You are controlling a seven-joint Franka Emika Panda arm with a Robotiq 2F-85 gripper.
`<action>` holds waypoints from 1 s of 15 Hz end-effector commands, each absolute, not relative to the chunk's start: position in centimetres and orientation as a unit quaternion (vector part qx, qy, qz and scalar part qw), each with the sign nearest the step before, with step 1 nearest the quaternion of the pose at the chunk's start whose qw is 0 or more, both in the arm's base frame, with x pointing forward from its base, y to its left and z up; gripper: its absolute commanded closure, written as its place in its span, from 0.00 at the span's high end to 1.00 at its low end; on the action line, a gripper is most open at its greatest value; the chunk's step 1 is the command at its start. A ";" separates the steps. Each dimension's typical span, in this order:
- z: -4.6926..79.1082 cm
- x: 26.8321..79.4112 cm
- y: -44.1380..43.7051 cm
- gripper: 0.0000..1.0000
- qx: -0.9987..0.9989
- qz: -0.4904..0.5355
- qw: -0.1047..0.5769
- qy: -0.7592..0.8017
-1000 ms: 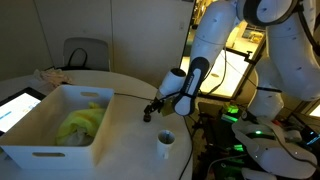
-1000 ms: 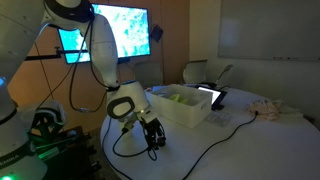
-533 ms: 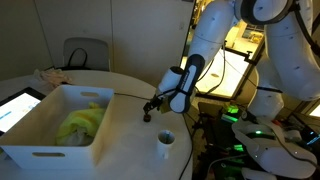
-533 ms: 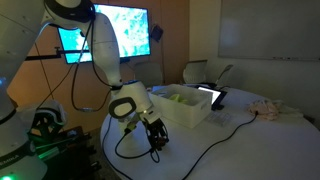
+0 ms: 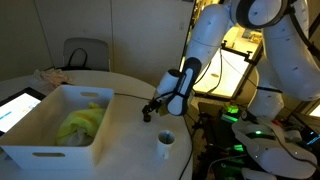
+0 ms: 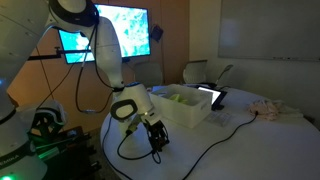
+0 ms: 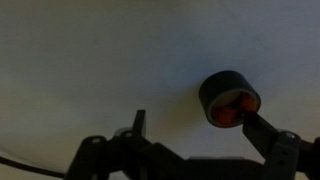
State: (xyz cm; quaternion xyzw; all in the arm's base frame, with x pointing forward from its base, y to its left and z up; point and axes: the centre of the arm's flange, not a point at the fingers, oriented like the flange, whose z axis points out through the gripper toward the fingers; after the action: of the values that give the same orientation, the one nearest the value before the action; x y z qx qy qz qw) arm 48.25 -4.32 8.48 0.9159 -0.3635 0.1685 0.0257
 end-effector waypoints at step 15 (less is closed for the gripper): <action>8.4 48.2 -5.6 1.00 0.917 0.175 0.043 -0.357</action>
State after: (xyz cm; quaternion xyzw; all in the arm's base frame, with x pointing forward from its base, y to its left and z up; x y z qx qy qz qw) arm 48.48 -5.33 7.91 0.9153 -0.3633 0.1701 0.0360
